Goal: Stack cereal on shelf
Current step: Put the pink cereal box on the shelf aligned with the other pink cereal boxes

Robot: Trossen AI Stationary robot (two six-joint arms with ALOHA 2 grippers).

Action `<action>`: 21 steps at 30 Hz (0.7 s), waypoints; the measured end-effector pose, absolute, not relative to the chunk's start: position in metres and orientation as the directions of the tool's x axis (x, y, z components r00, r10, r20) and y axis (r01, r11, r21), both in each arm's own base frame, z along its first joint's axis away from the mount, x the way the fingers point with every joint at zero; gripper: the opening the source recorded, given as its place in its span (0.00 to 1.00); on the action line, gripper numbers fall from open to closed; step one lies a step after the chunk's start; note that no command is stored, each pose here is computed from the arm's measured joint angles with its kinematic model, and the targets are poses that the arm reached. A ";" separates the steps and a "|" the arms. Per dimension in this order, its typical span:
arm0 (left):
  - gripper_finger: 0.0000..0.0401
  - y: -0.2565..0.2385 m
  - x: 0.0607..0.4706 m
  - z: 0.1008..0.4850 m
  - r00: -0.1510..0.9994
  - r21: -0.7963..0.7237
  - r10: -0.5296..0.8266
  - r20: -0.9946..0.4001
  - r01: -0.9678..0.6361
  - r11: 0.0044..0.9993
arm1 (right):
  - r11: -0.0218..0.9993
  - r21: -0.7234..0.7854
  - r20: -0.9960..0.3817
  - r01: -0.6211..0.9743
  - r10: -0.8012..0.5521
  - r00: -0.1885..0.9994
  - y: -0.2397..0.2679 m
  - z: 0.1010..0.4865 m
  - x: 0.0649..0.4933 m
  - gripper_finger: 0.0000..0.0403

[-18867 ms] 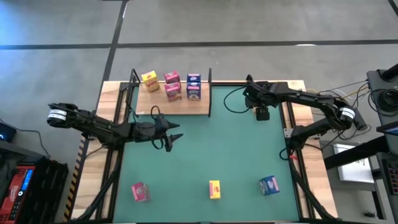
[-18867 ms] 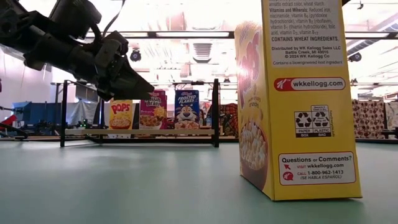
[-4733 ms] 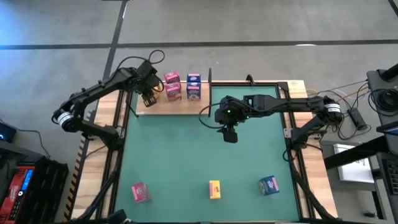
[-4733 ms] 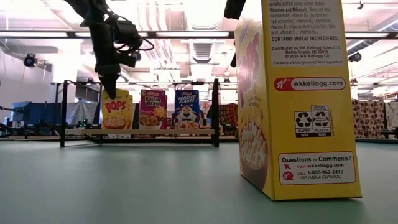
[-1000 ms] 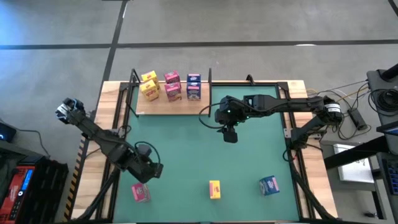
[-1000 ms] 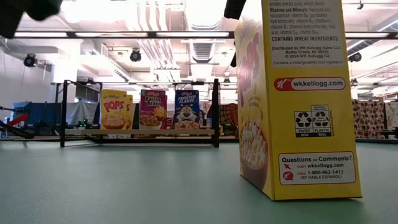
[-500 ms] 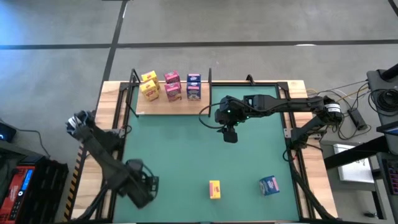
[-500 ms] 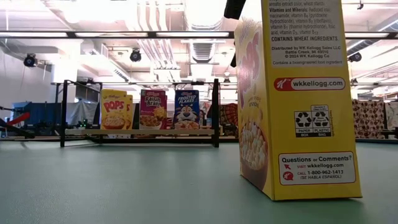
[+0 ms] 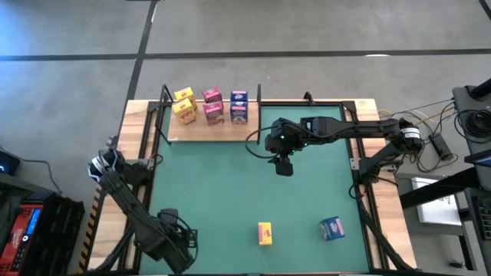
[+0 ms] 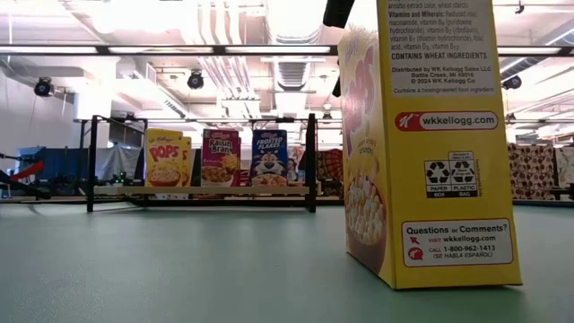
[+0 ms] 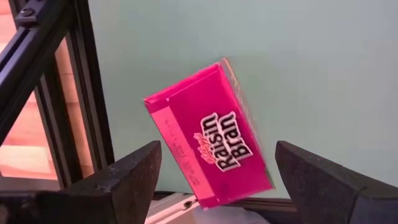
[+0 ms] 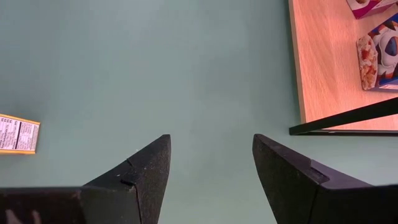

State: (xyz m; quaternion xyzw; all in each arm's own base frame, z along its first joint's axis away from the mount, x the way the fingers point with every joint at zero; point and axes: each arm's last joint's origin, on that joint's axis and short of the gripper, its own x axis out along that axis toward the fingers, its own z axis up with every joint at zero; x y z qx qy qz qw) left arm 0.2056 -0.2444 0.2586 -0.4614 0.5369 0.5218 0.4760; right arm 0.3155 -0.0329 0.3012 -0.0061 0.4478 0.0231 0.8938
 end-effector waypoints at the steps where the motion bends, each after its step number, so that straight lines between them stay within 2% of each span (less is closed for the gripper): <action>1: 0.74 -0.244 0.205 0.257 -0.124 0.124 0.004 -0.992 -0.992 0.029 | 0.999 0.010 -0.801 -0.047 0.036 0.598 -0.033 0.301 0.316 0.54; 13: 0.71 -0.238 0.203 0.224 -0.093 0.095 0.038 -0.995 -0.995 0.041 | 0.999 0.010 -0.801 -0.047 0.036 0.598 -0.033 0.301 0.316 0.54; 17: 0.63 -0.236 0.202 0.219 -0.095 0.100 0.058 -0.994 -0.991 0.091 | 0.999 0.010 -0.801 -0.047 0.036 0.598 -0.033 0.301 0.316 0.54; 21: 0.49 -0.234 0.200 0.215 -0.098 0.105 0.061 -0.993 -0.987 0.125 | 0.999 0.010 -0.801 -0.046 0.036 0.598 -0.033 0.301 0.315 0.54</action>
